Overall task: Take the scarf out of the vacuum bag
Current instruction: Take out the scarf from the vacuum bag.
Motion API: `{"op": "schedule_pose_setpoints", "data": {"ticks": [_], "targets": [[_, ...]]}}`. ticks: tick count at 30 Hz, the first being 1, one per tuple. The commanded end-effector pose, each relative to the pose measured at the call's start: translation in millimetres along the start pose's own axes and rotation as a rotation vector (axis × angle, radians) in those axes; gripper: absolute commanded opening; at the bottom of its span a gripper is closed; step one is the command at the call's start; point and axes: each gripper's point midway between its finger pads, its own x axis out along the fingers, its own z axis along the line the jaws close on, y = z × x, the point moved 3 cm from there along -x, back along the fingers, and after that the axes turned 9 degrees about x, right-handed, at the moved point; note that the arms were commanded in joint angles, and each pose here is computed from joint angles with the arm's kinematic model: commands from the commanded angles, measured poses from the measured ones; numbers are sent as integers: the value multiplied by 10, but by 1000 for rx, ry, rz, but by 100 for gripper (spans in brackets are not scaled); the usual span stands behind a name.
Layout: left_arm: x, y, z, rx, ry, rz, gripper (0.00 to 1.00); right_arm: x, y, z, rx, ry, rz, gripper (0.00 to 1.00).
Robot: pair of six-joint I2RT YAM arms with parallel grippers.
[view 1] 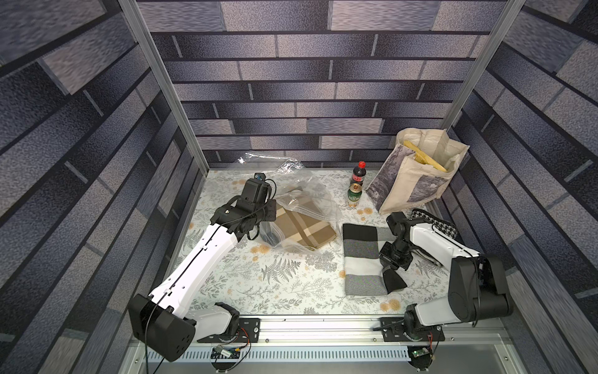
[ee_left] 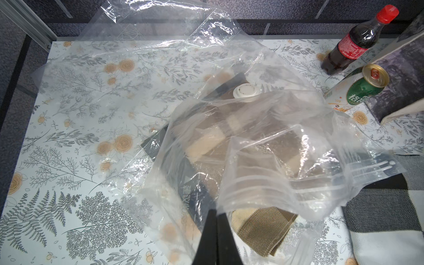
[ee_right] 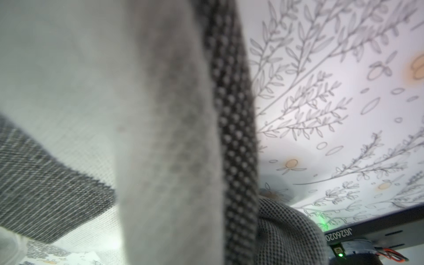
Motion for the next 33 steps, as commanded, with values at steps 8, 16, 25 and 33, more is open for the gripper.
{"op": "schedule_pose_setpoints", "data": {"ticks": [8, 16, 25, 33], "targets": [[-36, -6, -116, 8, 29, -18, 0, 39, -429, 532, 62, -78, -28, 0], [-58, -7, -141, 19, 32, -24, 0, -50, -749, 554, 68, -67, -50, 0], [-51, -3, -145, 19, 34, -26, 0, -24, -962, 533, 86, -113, -63, 0], [-58, -12, -164, 20, 42, -28, 0, -65, -988, 609, 53, -123, -40, 0]]}}
